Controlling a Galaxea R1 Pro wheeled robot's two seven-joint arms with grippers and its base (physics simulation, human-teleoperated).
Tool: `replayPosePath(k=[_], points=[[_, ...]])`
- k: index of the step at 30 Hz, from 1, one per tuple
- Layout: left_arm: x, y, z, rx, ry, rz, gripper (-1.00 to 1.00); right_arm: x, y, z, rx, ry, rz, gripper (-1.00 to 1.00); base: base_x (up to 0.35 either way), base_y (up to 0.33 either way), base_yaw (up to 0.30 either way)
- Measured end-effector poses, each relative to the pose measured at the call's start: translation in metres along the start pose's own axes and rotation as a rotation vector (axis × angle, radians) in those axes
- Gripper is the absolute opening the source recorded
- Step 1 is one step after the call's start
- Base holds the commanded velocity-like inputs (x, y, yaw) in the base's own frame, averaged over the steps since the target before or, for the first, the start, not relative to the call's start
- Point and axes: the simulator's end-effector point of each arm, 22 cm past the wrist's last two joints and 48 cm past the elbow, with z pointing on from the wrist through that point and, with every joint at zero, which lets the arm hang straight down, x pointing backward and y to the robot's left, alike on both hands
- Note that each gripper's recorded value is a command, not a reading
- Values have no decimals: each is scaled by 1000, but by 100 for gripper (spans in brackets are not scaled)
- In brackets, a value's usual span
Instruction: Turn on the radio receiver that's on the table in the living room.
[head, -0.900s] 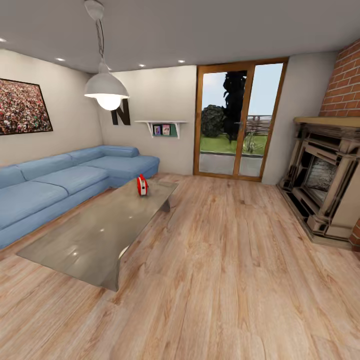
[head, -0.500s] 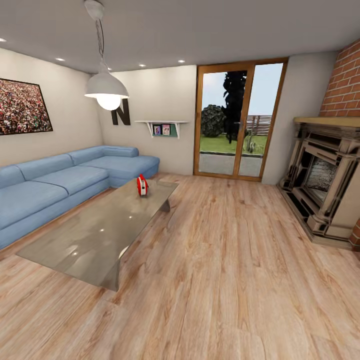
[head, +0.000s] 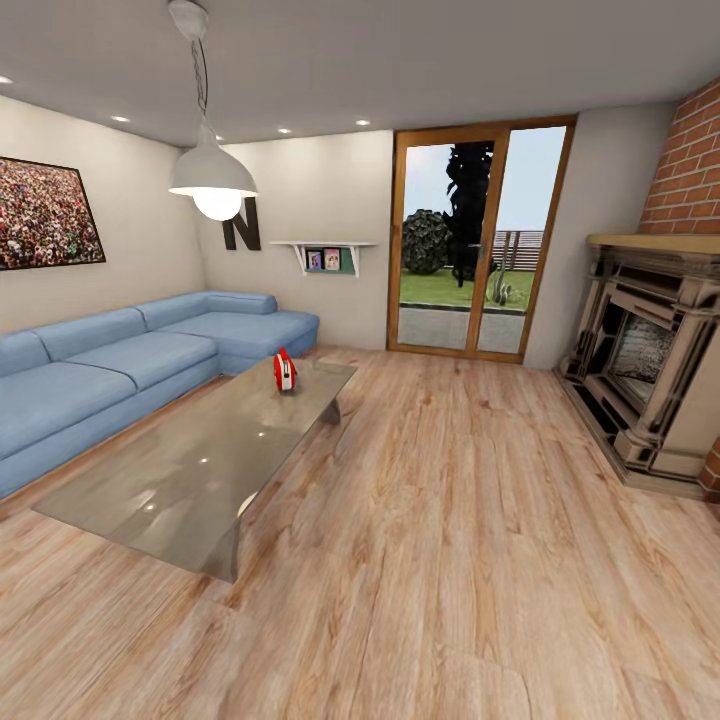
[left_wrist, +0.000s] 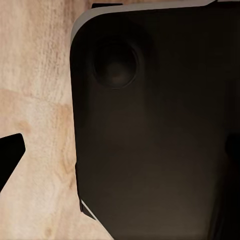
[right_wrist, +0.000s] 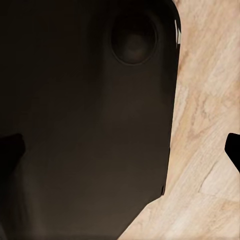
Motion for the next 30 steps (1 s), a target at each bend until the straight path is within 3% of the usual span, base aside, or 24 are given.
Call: replayPosePath(k=[14,30], points=[[0,-1,0,2,0,5,100,0,0,0,0,1,-3,100,14,0,0],[0,0,0,0,2,4,100,0,0,0,0,0,-4,100,297,0,0]])
